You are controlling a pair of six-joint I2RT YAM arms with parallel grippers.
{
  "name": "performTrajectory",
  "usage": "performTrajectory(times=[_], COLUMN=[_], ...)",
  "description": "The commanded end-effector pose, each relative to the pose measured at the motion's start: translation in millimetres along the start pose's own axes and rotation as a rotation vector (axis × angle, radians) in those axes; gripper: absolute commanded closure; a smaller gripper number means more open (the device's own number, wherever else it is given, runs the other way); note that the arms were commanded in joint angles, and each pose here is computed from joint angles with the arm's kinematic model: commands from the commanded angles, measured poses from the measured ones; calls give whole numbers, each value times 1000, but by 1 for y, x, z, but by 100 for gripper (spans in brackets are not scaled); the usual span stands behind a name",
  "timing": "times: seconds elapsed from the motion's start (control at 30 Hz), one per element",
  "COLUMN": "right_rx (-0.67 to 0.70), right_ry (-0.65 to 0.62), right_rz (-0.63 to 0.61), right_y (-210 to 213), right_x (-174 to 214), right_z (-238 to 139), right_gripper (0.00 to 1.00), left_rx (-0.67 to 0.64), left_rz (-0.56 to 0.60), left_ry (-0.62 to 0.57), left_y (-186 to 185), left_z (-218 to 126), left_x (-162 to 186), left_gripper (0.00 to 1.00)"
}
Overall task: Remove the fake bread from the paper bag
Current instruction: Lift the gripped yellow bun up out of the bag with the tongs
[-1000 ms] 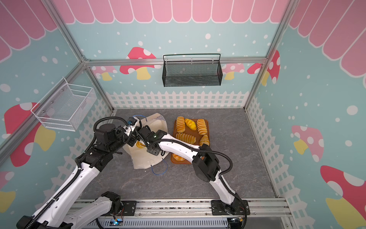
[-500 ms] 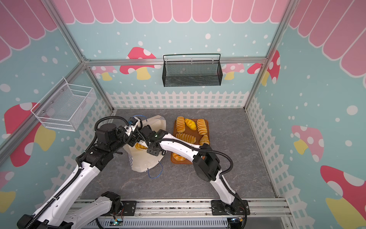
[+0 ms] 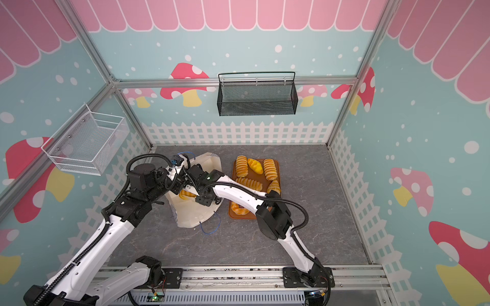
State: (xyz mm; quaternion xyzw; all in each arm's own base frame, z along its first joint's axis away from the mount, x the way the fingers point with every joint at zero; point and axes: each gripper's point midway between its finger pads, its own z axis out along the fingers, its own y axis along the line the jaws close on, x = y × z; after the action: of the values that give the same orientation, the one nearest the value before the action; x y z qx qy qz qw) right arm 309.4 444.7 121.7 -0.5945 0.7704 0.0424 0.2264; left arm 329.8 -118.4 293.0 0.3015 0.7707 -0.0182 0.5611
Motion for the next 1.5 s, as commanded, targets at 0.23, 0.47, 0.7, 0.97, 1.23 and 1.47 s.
performTrajectory(times=[0.23, 0.47, 0.7, 0.97, 1.23, 1.47], right_rx=[41, 103, 167, 189, 233, 263], right_ry=[-131, -137, -141, -154, -198, -207], right_rz=[13, 12, 19, 33, 46, 67], right_y=[-13, -24, -33, -34, -36, -38], right_x=[-36, -33, -24, -16, -9, 5], right_z=[-19, -41, -67, -85, -118, -138], right_gripper=[79, 90, 93, 94, 96, 97], left_rx=[193, 142, 105, 71, -1, -50], left_rz=[18, 22, 16, 10, -7, -56], left_ry=[-44, -27, -25, -21, -6, 4], left_y=[-40, -32, -24, -17, -4, 6], left_z=[-3, -1, 0, -1, -2, -2], left_x=[-7, -2, 0, 2, 2, -1], left_gripper=[100, 100, 100, 100, 100, 100])
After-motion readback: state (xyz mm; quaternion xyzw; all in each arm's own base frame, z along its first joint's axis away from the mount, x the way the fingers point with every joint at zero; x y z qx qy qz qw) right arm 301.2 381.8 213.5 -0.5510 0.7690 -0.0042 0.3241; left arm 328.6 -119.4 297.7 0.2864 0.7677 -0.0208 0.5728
